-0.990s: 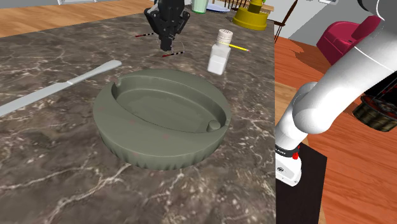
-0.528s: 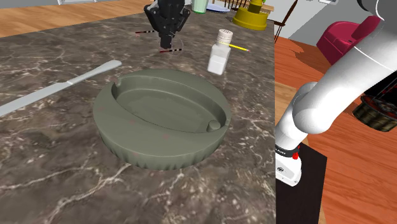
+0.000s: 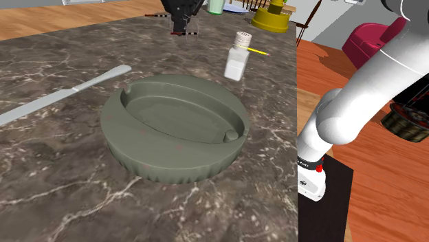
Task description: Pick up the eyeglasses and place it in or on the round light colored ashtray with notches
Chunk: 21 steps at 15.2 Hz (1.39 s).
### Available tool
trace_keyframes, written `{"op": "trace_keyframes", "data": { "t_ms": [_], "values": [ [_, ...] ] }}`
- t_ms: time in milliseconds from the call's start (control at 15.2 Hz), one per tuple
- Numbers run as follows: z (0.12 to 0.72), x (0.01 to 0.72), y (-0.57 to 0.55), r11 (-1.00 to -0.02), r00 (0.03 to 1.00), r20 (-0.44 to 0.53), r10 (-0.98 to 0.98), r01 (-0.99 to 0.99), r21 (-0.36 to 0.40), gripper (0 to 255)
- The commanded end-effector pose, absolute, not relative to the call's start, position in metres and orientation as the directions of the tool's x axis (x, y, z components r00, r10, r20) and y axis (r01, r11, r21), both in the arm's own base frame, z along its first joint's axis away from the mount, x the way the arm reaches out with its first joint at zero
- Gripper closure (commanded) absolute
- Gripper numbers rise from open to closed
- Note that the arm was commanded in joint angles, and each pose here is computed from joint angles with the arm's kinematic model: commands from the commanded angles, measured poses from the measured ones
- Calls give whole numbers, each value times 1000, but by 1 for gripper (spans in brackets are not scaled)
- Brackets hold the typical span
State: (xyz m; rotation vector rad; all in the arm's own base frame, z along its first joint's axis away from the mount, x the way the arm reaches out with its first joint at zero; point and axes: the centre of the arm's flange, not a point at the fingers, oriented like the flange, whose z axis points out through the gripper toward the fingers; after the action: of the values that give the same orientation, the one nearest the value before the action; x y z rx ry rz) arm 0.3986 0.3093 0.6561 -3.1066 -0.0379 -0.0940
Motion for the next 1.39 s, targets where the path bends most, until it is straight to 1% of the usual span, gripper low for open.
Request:
{"op": "trace_keyframes", "data": {
  "t_ms": [0,528,1320],
  "values": [
    [667,398,309,-999,998,61,23,25,-32,255],
    [709,398,309,-999,998,61,23,25,-32,255],
    [707,271,403,-999,998,61,23,25,-32,255]
  ]
}}
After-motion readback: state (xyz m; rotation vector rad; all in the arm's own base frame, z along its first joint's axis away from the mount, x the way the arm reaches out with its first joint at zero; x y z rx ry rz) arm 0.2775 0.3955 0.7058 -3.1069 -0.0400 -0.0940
